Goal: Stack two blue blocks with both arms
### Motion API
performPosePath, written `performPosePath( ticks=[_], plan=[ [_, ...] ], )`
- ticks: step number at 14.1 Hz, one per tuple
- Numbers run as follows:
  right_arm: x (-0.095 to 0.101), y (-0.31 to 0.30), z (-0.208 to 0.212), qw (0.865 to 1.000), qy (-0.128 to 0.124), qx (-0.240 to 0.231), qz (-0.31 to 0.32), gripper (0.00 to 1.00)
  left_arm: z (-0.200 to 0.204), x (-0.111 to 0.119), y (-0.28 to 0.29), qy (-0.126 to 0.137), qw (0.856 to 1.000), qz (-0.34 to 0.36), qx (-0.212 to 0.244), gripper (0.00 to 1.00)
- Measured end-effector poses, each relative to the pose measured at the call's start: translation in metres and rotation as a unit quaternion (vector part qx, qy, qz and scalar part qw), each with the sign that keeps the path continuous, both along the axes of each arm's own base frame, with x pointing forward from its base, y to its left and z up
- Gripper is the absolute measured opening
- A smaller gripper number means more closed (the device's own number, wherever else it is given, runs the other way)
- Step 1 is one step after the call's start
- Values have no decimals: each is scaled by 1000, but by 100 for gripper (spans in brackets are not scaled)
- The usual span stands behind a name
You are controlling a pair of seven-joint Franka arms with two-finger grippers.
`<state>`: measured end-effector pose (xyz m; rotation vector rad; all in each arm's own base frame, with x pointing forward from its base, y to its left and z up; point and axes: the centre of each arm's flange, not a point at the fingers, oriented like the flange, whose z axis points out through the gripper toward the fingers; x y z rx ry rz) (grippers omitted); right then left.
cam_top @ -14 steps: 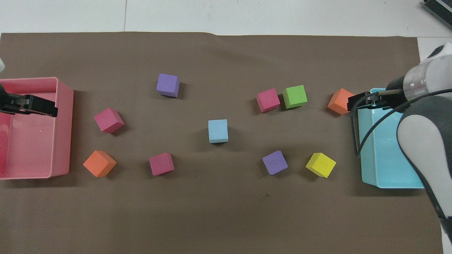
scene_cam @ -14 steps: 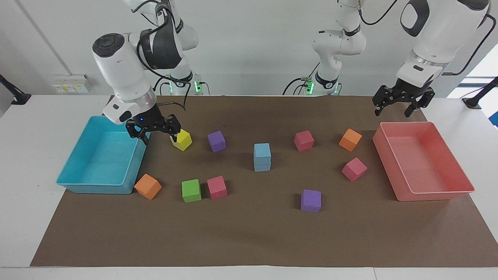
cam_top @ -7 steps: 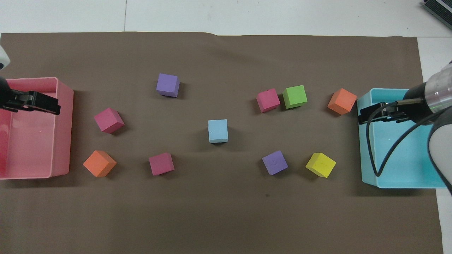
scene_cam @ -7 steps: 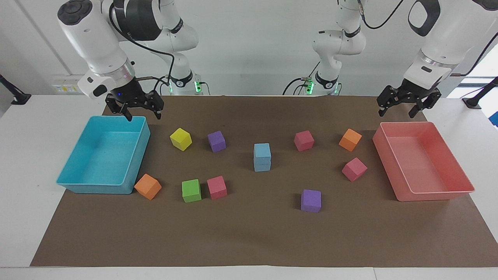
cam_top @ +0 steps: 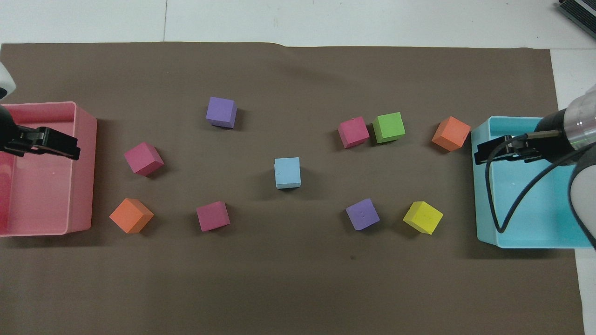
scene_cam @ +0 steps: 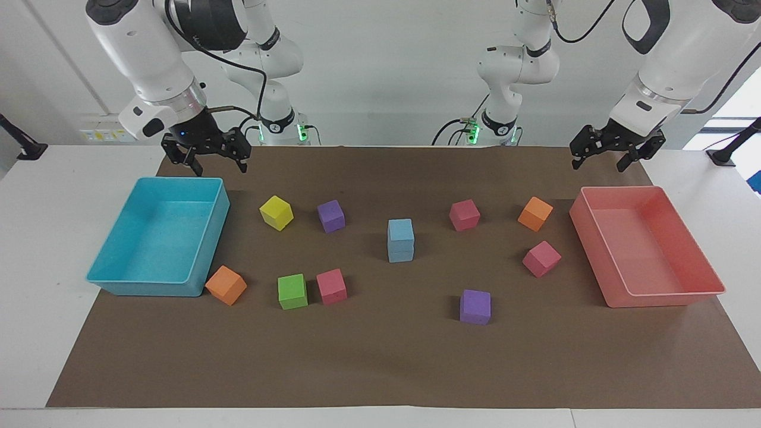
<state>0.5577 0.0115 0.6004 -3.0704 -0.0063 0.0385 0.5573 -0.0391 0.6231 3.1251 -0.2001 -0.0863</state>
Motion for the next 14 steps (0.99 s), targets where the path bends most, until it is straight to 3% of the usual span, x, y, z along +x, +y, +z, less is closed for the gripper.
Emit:
performPosePath(
  ticks=[7,14],
  plan=[
    [-15,-51,40,999,-14,-17,-40,100,-3,4,3,-6,1000,3,0,100],
    [-32,-44,62,999,-18,-38,-22,100,-17,0,-4,-1,1000,12,0,100]
  ],
)
